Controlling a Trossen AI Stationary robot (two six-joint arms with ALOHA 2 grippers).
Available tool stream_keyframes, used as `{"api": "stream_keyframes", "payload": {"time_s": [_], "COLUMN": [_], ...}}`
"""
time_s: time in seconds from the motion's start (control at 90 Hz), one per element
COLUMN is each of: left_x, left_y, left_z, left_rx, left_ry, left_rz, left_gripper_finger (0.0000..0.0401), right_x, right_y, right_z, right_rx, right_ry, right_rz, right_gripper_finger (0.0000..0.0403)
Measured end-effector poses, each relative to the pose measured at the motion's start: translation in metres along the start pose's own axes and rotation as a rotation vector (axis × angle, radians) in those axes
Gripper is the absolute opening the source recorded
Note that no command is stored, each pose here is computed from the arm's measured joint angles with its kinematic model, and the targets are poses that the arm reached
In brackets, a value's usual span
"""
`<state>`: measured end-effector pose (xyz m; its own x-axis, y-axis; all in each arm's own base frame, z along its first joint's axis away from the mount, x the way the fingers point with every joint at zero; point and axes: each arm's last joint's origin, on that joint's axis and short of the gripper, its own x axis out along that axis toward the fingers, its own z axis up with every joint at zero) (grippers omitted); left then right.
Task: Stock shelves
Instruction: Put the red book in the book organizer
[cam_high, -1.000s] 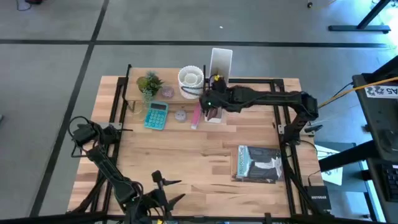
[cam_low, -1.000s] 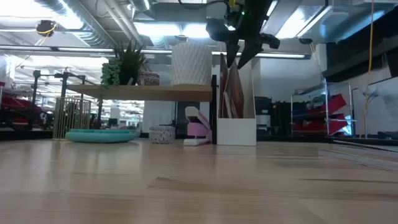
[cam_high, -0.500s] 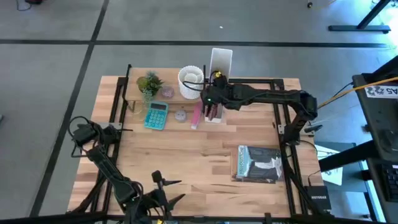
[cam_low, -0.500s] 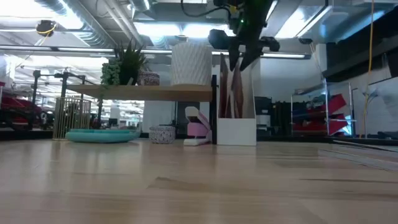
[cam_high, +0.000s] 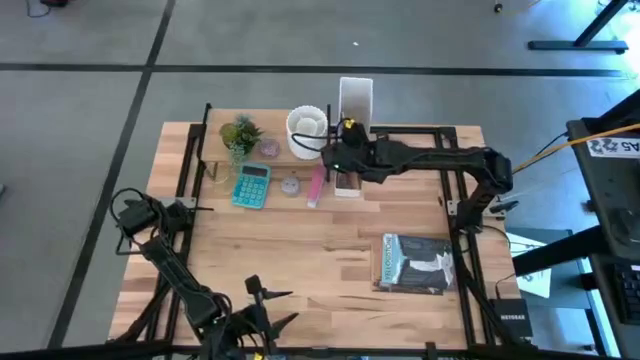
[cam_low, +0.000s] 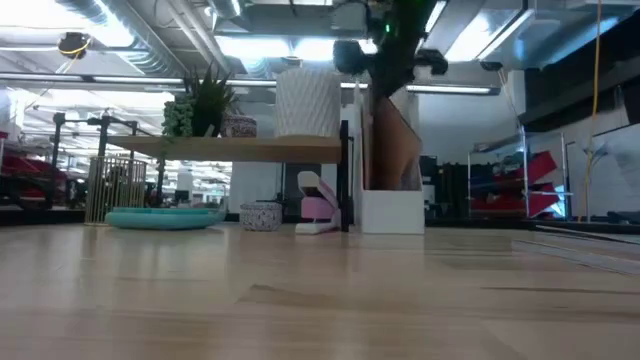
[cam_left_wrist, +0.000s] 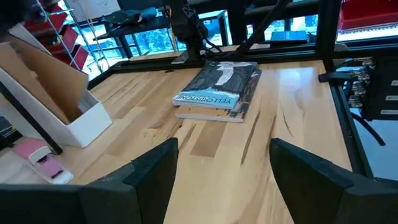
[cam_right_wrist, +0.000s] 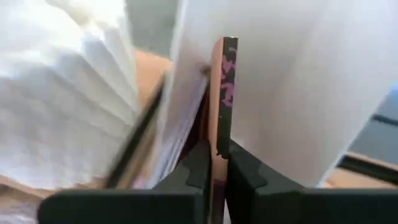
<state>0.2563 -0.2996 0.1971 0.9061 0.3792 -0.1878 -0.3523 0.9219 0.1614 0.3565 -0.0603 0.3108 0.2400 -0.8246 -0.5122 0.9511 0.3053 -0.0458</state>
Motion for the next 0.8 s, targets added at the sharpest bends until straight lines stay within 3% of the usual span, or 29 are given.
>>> {"api": "stream_keyframes", "payload": {"time_s": [0.4,0.622,0.8], "left_x": [0.000,0.000,0.000], "left_y": [0.000,0.000,0.000], "left_z": [0.000,0.000,0.000], "left_rx": [-0.001,-0.001,0.004], "left_ry": [-0.001,-0.001,-0.001], "left_rz": [0.000,0.000,0.000], "left_gripper_finger": [0.0235,0.0235,0.0235], "right_x": [-0.084,-0.117,-0.111], "right_y": [0.015,0.017,0.014], "right_z": [0.033,0.022,0.001], "right_rx": [-0.037,-0.079,-0.094], "right_ry": [-0.305,-0.466,-0.484], "right_rz": [-0.019,-0.104,-0.123], "right_gripper_finger": [0.0007,0.0007,0.0007]}}
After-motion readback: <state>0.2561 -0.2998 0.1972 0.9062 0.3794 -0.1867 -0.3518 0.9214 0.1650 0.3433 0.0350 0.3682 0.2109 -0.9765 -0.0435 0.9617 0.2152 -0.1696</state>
